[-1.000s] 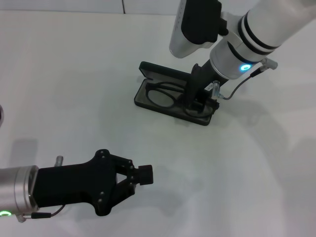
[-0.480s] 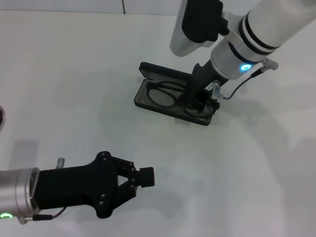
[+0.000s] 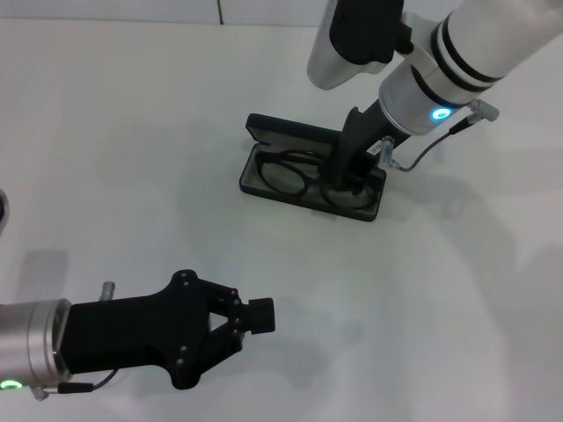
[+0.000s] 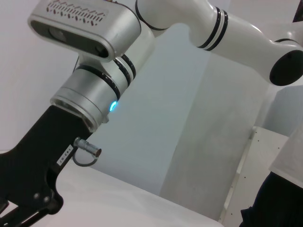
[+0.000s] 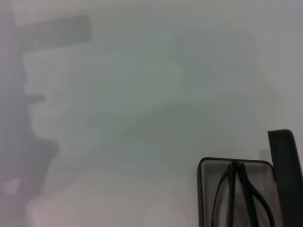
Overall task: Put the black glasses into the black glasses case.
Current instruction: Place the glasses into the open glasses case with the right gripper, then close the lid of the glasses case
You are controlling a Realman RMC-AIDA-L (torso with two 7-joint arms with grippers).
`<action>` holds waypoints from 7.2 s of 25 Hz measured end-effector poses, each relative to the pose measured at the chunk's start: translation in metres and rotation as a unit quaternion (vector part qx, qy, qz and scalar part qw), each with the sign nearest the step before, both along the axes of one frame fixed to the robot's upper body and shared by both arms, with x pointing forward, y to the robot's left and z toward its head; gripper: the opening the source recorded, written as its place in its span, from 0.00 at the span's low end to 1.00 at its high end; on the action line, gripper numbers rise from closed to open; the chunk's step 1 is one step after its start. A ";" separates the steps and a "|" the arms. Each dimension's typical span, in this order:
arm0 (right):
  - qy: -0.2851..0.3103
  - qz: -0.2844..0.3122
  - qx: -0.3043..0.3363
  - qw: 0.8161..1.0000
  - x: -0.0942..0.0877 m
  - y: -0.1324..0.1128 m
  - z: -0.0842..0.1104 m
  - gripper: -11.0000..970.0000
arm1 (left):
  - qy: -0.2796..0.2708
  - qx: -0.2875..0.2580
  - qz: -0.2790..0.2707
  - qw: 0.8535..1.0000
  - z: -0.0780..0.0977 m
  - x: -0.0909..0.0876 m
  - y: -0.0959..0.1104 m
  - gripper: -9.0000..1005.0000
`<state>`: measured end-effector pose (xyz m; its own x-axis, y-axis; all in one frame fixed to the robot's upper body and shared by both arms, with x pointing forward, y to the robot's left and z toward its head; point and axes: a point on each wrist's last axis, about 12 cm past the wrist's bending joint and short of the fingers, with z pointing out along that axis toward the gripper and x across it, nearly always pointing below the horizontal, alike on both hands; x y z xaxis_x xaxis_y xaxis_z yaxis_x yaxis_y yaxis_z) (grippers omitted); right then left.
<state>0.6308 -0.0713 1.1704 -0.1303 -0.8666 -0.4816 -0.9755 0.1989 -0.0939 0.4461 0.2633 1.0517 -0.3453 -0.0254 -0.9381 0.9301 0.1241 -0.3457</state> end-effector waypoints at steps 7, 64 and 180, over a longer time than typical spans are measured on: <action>-0.023 0.005 0.019 1.000 -0.004 -0.002 0.010 0.14 | 0.000 0.000 0.000 1.000 0.000 0.000 0.000 0.06; 0.047 -0.175 0.378 0.908 -0.069 -0.209 -0.059 0.14 | -0.128 0.075 0.089 0.985 0.052 0.124 -0.042 0.06; -0.028 -0.233 0.431 0.871 -0.089 -0.234 -0.081 0.14 | -0.081 0.212 0.154 0.962 0.003 0.137 -0.110 0.06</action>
